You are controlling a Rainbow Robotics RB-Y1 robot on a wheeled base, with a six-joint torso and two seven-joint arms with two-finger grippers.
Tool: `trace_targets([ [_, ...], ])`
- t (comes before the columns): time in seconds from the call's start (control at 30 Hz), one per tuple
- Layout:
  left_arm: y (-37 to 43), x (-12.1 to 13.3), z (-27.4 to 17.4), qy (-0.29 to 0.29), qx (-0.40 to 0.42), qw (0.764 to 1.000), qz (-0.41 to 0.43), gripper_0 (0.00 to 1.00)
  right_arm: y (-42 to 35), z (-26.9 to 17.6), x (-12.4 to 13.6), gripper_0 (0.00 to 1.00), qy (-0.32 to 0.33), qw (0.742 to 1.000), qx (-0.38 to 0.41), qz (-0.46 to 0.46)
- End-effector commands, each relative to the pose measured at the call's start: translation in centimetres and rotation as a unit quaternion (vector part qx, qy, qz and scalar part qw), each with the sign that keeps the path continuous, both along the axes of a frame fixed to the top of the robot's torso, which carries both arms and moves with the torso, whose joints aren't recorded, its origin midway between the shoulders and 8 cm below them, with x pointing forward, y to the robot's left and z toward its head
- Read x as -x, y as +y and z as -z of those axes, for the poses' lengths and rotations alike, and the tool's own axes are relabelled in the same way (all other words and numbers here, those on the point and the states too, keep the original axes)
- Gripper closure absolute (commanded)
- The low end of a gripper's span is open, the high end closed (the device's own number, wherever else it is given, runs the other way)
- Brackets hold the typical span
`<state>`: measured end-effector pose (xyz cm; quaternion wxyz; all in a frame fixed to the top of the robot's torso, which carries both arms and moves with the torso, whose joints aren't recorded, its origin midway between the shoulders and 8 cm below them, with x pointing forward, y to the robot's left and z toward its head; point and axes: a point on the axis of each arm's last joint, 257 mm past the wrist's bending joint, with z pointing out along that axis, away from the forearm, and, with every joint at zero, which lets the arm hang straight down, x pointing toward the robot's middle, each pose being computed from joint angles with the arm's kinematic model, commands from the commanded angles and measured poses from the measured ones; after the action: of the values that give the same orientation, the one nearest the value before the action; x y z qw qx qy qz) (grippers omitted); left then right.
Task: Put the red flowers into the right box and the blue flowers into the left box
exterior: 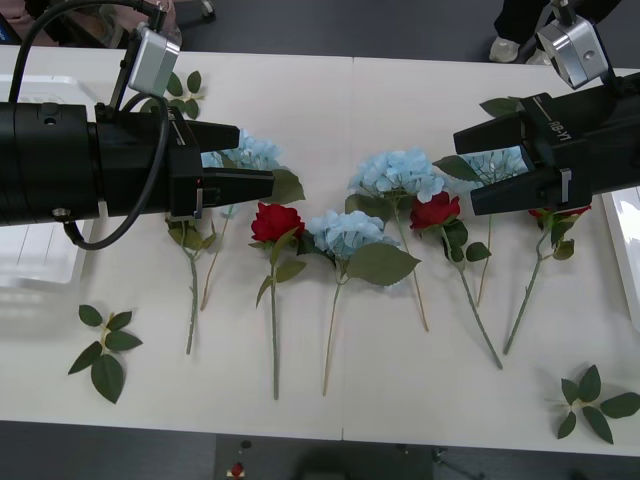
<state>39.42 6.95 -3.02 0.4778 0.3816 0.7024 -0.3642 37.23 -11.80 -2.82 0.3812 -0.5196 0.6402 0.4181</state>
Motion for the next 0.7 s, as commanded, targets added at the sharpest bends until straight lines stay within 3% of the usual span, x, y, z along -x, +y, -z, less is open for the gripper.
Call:
trace_targets([
  [0.03,-1.2,0.1,-0.6,0.0,0.03,1.0,0.004,0.0,0.5,-1.0,0.1,0.0,-0.015,1.0,-0.008,-0.009],
  [0.2,0.0,-0.5,-3.1,0.002,0.037,0.999,0.006,0.0,0.5,-1.0,0.1,0.0,-0.015,1.0,-0.008,-0.009],
  [0.6,0.6,-1.0,-3.0,0.008,0.035,0.999,0.002,0.0,0.5,-1.0,0.1,0.0,-0.015,1.0,-0.008,-0.009],
  [0.63,0.6,-1.0,-2.9,0.009,0.035,0.999,0.002,0.0,0.6,2.3,0.9,0.0,0.025,1.0,-0.009,-0.008],
  [0.7,0.6,-0.9,-2.8,0.009,0.034,0.999,0.002,0.0,0.5,2.3,0.6,0.0,0.024,1.0,-0.009,-0.003],
])
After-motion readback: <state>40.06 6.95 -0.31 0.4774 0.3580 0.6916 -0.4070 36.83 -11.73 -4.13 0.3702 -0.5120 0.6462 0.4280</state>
